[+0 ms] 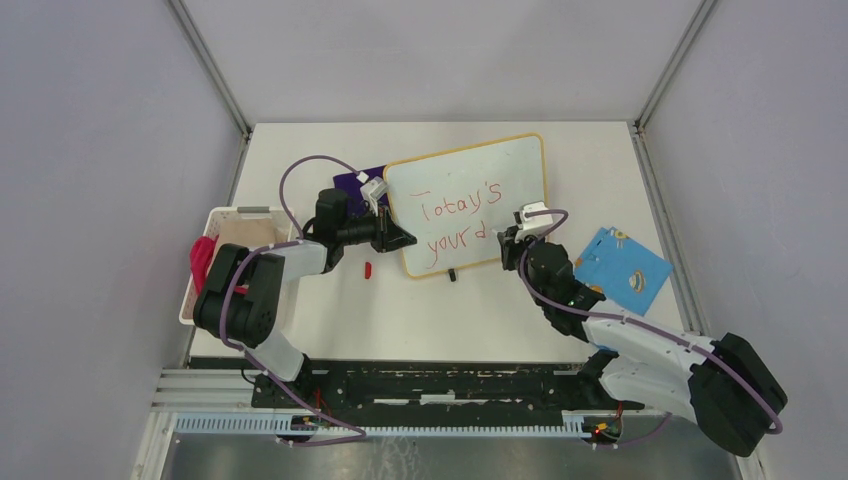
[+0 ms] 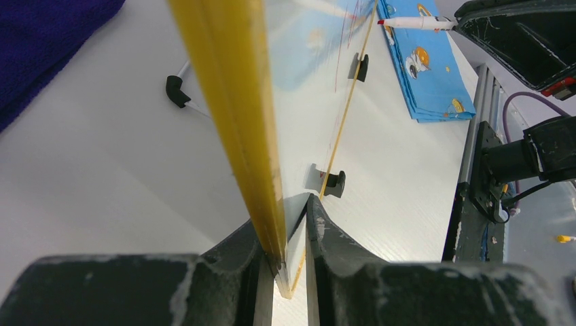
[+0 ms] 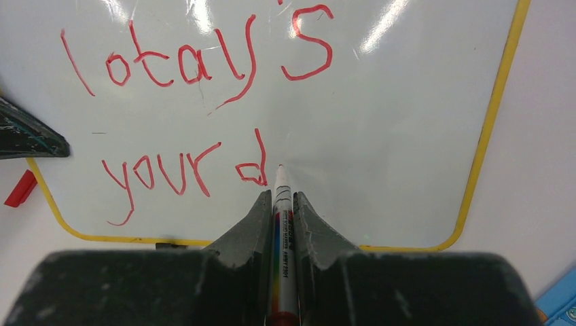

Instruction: Write a sentence on the whiteboard

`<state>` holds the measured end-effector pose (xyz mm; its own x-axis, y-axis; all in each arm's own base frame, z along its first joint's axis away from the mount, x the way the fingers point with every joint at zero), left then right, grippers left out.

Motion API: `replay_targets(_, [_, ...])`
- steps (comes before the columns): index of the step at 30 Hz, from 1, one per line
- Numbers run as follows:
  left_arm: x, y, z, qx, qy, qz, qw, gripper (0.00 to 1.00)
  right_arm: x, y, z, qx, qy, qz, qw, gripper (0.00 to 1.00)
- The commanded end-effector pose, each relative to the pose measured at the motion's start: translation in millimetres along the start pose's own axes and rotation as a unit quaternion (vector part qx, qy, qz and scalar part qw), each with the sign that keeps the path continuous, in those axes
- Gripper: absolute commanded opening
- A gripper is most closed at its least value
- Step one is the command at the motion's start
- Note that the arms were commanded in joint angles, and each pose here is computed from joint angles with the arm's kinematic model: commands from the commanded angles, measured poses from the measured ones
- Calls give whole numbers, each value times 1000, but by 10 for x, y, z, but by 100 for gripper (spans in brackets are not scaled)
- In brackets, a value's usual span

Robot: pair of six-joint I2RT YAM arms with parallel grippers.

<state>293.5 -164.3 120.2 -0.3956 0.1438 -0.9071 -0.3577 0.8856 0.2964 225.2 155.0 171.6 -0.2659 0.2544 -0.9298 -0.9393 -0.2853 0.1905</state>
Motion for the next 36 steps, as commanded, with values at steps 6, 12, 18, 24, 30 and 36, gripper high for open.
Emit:
replay_targets(6, [467,-16,105,-65,11,93,993,2,-222,-89,70,8,-22,-33,999,0])
replay_targets(12, [463,-17,107,-66,11,93,993,2,-210,-100,57,13,-21,-33,999,0])
replay_targets(18, [472,-15,106,-65,11,94,993,2,-212,-147,49,24,-19,-31,999,0])
replay_targets(24, [468,-15,106,-65,10,93,993,2,-239,-176,75,19,-16,-33,999,0])
replay_targets(30, [467,-16,106,-65,10,93,993,2,-235,-186,109,3,-15,-30,999,0])
replay_targets(36, [469,-17,106,-65,10,93,993,2,-165,-184,119,-11,-14,-17,1000,0])
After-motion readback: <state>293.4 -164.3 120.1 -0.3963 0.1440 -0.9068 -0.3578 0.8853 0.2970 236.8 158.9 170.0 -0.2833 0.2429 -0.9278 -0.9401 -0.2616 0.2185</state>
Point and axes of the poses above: each gripper's point midway between its finger pads, its own y axis back along the fingers, its own z axis along the line the jaws close on, x = y × z, the point moved 8 cm from there along y, back along the fingers, and after that the axes turned 15 degrees about -y, right-handed, at the moved point
